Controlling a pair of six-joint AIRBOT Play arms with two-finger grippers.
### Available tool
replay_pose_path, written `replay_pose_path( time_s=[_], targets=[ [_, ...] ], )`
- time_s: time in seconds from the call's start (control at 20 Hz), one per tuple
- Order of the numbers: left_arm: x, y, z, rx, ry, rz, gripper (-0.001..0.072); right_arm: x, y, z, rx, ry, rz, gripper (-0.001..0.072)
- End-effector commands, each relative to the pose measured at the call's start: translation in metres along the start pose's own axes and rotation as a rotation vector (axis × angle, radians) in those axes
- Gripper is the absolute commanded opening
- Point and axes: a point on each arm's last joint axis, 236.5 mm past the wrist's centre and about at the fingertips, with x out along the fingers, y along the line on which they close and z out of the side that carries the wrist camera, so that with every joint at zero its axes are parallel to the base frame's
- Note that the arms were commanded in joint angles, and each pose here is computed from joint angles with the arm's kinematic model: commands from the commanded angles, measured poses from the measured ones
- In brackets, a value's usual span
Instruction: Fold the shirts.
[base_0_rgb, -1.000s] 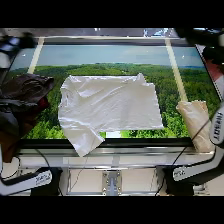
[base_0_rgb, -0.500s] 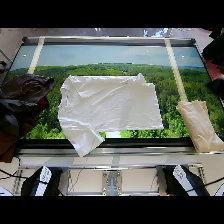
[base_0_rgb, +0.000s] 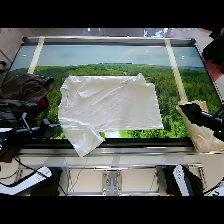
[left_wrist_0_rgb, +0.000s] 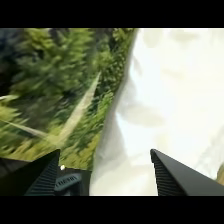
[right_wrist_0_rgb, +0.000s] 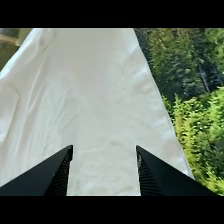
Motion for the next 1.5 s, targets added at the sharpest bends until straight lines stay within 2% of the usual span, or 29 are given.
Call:
replay_pose_path(
  time_s=[0.0,0.1,0.15,0.25,0.3,0.45,0.5,0.6,0.65,0.7,0.75,1.0,1.2,1.3,1.4,1.45],
  targets=[
    [0.029,-0.004,-0.015,0.044,0.086,-0.032,0.0619,-0.008,0.017,0.008,-0.034,-0.007,0.037,0.0448],
    [0.040,-0.007,-0.015,0.073,0.089,-0.011,0.0575,-0.012,0.024,0.013,-0.054,-0.014,0.044,0.0443],
    [0.044,-0.012,-0.013,0.073,0.076,-0.020,0.0528,-0.012,0.024,0.013,-0.055,-0.011,0.045,0.0442],
    [0.049,-0.019,-0.013,0.103,0.075,-0.025,0.0114,-0.012,0.012,0.003,-0.075,0.031,-0.007,0.0442],
    [0.050,-0.020,-0.015,0.121,0.081,-0.025,0.0011,-0.013,-0.004,-0.006,-0.065,0.073,-0.070,0.0442],
    [0.050,-0.021,-0.015,0.121,0.080,-0.026,0.0010,-0.016,-0.072,-0.060,0.092,0.231,-0.312,0.0443],
    [0.050,-0.021,-0.015,0.121,0.081,-0.025,0.0009,-0.009,-0.081,-0.085,0.174,0.283,-0.314,0.0443],
    [0.050,-0.021,-0.015,0.122,0.082,-0.026,0.0009,0.015,-0.072,-0.132,0.323,0.383,-0.191,0.0444],
    [0.050,-0.021,-0.016,0.122,0.084,-0.028,0.0009,0.026,-0.070,-0.145,0.396,0.401,-0.145,0.0453],
    [0.050,-0.021,-0.015,0.123,0.083,-0.028,0.0009,0.036,-0.072,-0.150,0.453,0.393,-0.117,0.0491],
    [0.050,-0.022,-0.015,0.123,0.083,-0.028,0.0009,0.045,-0.074,-0.152,0.507,0.377,-0.098,0.0493],
    [0.050,-0.021,-0.015,0.123,0.083,-0.028,0.0009,0.076,-0.092,-0.140,0.613,0.299,-0.075,0.0493],
    [0.050,-0.021,-0.014,0.138,0.079,-0.026,0.0009,0.105,-0.093,-0.147,0.583,0.290,-0.112,0.0489],
    [0.050,-0.021,-0.014,0.138,0.078,-0.026,0.0008,0.116,-0.095,-0.143,0.574,0.245,-0.143,0.0399],
    [0.050,-0.021,-0.013,0.161,0.071,-0.024,0.0009,0.122,-0.089,-0.135,0.566,0.221,-0.133,0.0208],
    [0.049,-0.022,-0.010,0.172,0.062,-0.027,0.0009,0.124,-0.082,-0.128,0.554,0.217,-0.113,0.0044]
  ],
)
